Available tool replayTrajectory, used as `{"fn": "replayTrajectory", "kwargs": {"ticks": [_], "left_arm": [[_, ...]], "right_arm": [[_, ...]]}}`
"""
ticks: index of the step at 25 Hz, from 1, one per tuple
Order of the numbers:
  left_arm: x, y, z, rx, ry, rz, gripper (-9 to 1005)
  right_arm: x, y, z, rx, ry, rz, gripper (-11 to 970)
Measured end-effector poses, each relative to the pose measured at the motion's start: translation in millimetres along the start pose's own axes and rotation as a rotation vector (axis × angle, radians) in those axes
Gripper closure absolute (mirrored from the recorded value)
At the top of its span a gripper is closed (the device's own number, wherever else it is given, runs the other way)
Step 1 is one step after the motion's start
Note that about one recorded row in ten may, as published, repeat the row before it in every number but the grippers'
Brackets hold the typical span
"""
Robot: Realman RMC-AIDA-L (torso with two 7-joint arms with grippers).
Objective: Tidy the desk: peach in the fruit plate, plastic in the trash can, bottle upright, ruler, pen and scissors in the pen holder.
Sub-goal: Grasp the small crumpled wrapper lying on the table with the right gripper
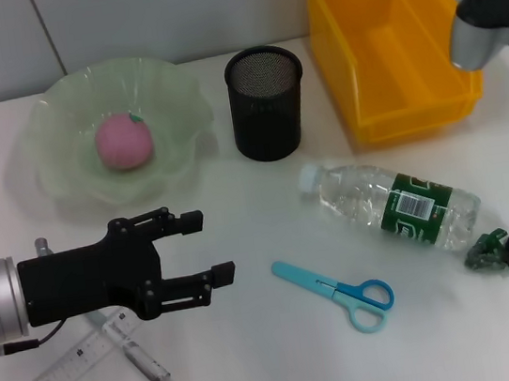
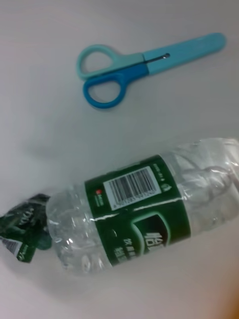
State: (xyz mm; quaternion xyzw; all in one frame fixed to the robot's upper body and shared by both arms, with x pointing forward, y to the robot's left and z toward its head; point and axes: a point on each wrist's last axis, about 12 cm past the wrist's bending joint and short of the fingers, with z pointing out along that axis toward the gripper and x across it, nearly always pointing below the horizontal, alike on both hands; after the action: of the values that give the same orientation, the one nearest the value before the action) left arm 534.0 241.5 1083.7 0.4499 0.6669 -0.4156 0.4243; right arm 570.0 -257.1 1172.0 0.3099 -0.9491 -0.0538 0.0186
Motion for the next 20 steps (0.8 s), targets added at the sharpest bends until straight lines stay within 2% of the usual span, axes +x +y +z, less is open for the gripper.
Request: {"fn": "replayTrajectory", "kwargs": {"ticks": [10, 20], "left_arm": [[1.7, -0.5, 0.1, -0.001, 0.005, -0.003, 184], [1.3, -0.1, 0.5, -0.001, 0.007, -0.001, 184]], "right_arm": [[11.9, -3.3, 12.1, 0.009, -0.043, -0.058, 235], [9.0, -1.7, 19.0, 0.004, -0.074, -0.1, 246]]}}
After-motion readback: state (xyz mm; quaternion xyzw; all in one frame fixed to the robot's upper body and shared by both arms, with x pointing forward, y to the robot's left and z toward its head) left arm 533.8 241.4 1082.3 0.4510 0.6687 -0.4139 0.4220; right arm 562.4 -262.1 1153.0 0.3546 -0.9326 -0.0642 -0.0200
